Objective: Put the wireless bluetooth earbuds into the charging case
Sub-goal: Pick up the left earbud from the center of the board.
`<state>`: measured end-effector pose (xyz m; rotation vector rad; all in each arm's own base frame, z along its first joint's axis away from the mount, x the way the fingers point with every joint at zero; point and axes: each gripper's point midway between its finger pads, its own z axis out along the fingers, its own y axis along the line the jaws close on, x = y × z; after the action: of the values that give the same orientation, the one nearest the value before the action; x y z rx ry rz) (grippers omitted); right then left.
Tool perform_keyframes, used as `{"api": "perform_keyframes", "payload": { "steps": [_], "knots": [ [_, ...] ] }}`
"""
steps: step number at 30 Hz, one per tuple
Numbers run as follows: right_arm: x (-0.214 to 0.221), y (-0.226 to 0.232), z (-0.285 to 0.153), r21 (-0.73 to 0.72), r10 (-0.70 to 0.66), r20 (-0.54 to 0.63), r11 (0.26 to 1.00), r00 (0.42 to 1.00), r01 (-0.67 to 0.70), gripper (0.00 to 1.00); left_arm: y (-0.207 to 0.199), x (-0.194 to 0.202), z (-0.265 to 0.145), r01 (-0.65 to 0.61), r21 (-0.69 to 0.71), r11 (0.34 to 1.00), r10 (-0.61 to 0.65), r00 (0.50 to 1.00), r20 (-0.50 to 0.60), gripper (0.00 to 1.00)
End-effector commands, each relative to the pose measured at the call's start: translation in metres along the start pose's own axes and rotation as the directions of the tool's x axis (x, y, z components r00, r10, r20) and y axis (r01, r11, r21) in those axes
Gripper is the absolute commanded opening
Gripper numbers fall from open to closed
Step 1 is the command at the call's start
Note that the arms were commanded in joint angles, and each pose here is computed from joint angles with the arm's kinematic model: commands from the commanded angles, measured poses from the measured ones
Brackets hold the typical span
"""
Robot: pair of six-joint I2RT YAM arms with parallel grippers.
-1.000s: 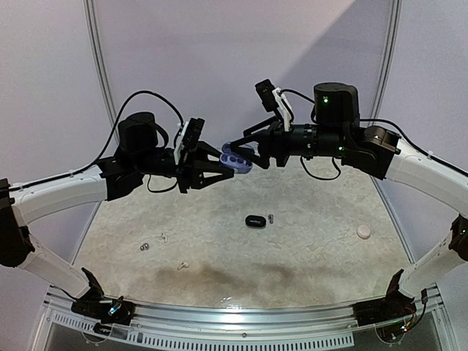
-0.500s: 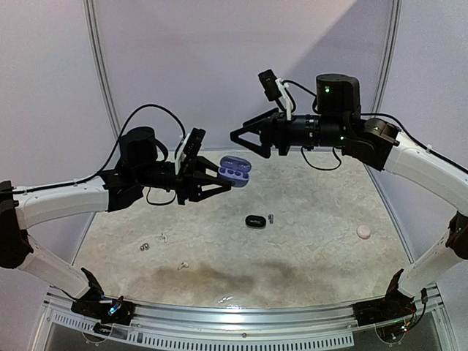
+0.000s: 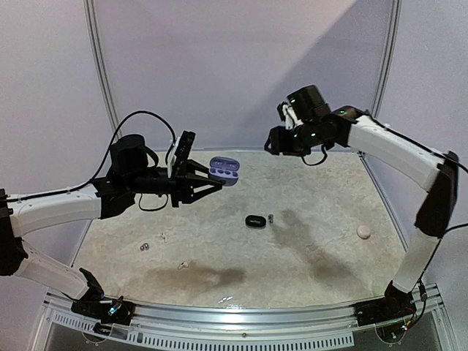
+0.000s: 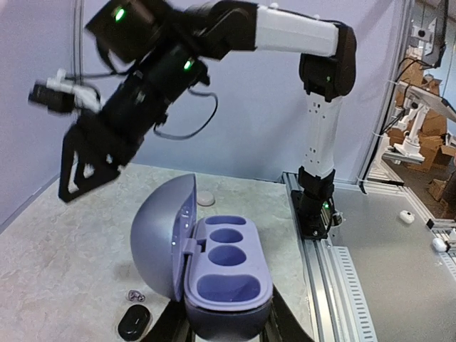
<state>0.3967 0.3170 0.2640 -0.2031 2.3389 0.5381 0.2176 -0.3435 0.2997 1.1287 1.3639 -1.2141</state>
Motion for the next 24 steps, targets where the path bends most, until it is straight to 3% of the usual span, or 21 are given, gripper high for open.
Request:
{"api": "perform_keyframes", "payload": {
  "steps": [1,11,14,24],
  "knots": [
    [0.07,-0.053,0.049,0.267,0.015,-0.272,0.962,0.962,0.061,0.52,0.01,0.002,-0.012,-0.014,-0.057,0.998,0.014,1.0,-0.004,0.0],
    [0.136,-0.074,0.109,0.317,0.072,-0.452,0.944,0.889,0.085,0.48,0.019,0.01,-0.028,0.008,-0.104,0.995,-0.009,1.0,-0.006,0.0],
    [0.145,-0.066,0.116,0.267,0.081,-0.477,0.962,0.875,0.057,0.38,0.023,0.01,-0.031,0.013,-0.115,0.993,-0.013,1.0,-0.004,0.0],
    [0.162,-0.054,0.108,0.187,0.063,-0.506,0.982,0.86,0.039,0.37,0.031,0.012,-0.033,0.024,-0.138,0.99,-0.025,1.0,-0.003,0.0]
  ]
}}
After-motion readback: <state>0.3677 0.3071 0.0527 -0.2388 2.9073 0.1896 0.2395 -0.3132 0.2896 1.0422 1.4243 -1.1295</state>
